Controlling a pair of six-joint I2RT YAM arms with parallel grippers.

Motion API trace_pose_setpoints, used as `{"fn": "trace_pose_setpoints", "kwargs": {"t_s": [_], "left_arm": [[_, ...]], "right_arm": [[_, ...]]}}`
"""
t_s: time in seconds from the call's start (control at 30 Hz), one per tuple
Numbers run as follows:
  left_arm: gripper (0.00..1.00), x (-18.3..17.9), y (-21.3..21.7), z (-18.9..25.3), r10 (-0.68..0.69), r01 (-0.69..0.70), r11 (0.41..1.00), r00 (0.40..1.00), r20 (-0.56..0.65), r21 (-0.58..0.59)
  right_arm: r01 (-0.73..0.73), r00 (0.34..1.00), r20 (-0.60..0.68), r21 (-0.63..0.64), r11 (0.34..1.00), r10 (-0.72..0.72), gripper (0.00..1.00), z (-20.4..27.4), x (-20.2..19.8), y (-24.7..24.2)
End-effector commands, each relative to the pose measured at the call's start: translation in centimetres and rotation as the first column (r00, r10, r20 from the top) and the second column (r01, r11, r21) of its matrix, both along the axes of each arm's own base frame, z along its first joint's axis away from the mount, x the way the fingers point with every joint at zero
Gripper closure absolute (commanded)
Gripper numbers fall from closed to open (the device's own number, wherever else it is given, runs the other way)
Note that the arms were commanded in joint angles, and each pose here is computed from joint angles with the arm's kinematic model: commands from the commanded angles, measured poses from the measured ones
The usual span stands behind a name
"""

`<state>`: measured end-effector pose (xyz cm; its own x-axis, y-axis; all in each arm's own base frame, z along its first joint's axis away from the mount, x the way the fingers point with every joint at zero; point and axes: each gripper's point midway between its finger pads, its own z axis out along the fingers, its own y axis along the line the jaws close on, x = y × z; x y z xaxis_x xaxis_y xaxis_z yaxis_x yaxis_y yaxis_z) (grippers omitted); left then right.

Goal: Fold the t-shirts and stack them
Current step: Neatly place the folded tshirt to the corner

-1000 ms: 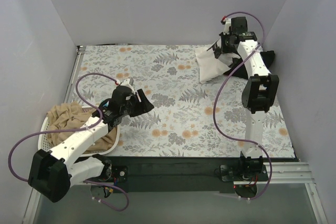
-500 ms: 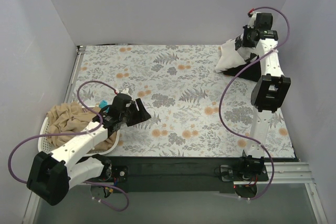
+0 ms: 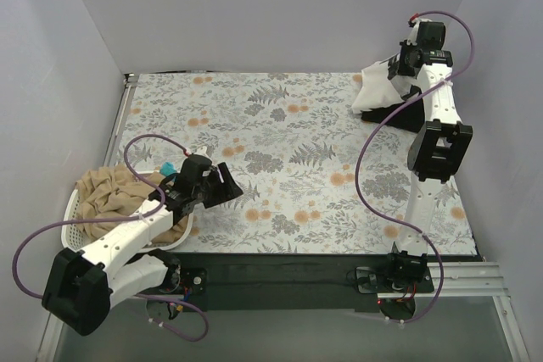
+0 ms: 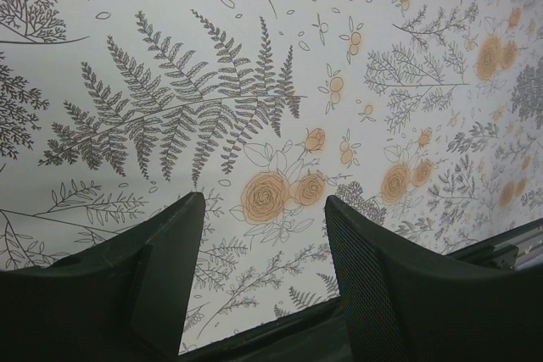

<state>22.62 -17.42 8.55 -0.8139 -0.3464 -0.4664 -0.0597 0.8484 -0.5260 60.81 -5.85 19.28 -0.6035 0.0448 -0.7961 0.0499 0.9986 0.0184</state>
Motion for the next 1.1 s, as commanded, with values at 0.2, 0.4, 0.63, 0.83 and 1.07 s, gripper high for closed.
{"fn": "trace_pose_setpoints", "kwargs": {"t_s": [0.2, 0.4, 0.63, 0.83, 1.07], "left_arm": [[0.42, -0.8, 0.0, 0.5, -0.008, 0.008, 1.0, 1.0, 0.0, -0.023], [0.42, -1.3, 0.3, 0.6, -0.01, 0.01, 1.0, 1.0, -0.003, -0.024], [0.42, -1.7, 0.5, 0.9, -0.009, 0.009, 1.0, 1.0, -0.003, -0.025], [0.42, -1.7, 0.6, 1.8, -0.008, 0.009, 1.0, 1.0, 0.017, -0.027], [0.42, -1.3, 0.6, 2.7, -0.017, 0.018, 1.0, 0.999, 0.047, -0.02]], "right_arm": [[0.161, 0.973, 0.185, -0.135, 0.978, -0.135, 0.99, 7.2, 0.0, -4.1], [0.205, 0.967, 0.19, -0.174, 0.963, -0.171, 0.99, 7.1, -0.3, -5.2], [0.344, 0.934, 0.189, -0.24, 0.908, -0.304, 0.96, 6.6, -1.6, -7.8], [0.467, 0.884, 0.191, -0.279, 0.839, -0.428, 0.02, 6.6, -3.6, -10.0], [0.494, 0.868, 0.199, -0.26, 0.83, -0.454, 0.02, 5.9, -7.0, -9.7]]}}
